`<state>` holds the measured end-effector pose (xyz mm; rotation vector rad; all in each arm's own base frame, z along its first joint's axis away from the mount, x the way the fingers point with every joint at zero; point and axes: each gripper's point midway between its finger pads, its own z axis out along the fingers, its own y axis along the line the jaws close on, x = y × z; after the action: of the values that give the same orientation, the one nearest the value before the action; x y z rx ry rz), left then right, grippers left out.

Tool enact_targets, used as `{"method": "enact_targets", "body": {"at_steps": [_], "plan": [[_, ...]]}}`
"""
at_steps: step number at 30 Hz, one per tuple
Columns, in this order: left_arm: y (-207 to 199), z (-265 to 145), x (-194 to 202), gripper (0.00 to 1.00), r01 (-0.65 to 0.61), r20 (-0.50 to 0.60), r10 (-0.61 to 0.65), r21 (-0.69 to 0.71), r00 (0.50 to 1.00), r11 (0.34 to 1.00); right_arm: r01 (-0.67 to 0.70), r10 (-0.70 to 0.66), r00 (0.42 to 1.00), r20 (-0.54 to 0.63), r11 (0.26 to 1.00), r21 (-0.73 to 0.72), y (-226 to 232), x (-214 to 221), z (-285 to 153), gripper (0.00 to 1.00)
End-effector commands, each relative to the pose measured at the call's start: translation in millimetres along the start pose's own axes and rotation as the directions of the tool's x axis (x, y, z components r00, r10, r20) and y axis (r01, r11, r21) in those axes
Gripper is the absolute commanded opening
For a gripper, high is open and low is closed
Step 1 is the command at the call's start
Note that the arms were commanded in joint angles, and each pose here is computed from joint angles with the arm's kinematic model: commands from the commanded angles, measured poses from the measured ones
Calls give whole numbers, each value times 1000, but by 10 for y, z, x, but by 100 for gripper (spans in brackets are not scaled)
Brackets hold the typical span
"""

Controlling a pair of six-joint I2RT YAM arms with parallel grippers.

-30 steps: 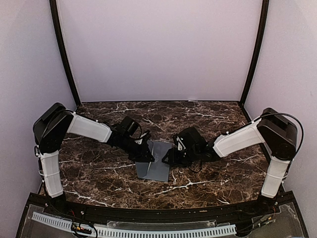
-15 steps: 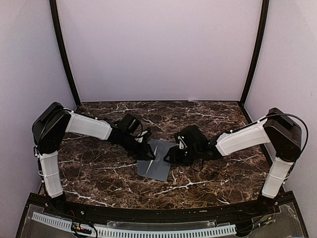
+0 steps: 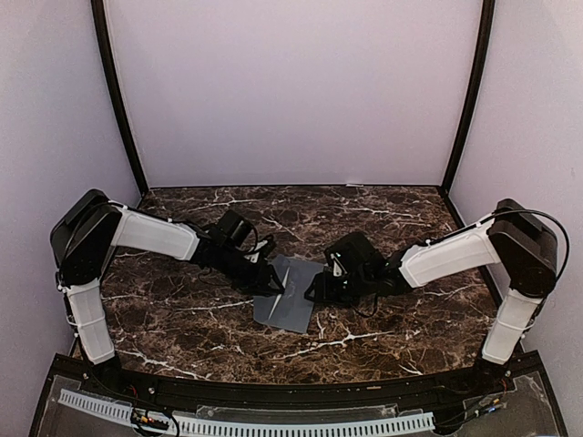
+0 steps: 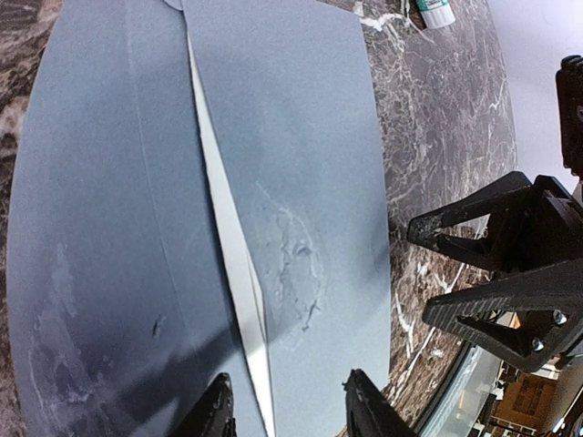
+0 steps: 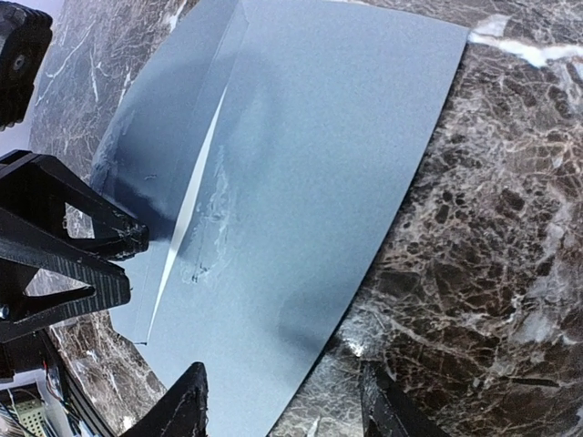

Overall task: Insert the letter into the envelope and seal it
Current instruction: Place the letter in the envelope.

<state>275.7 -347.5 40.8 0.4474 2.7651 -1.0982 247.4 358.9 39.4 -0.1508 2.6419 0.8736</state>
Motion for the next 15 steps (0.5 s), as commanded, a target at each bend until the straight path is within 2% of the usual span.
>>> {"method": "enact_targets", "body": {"at_steps": [1,15], "plan": [[-84,6,15,41,-8,0,8,44,1000,999,-9,10,1000,13,1000,-28,68,12,-9,54],[-26,137,47,41,16,-29,-14,53,999,998,-14,13,1000,-6,998,-66,122,48,112,54]]}}
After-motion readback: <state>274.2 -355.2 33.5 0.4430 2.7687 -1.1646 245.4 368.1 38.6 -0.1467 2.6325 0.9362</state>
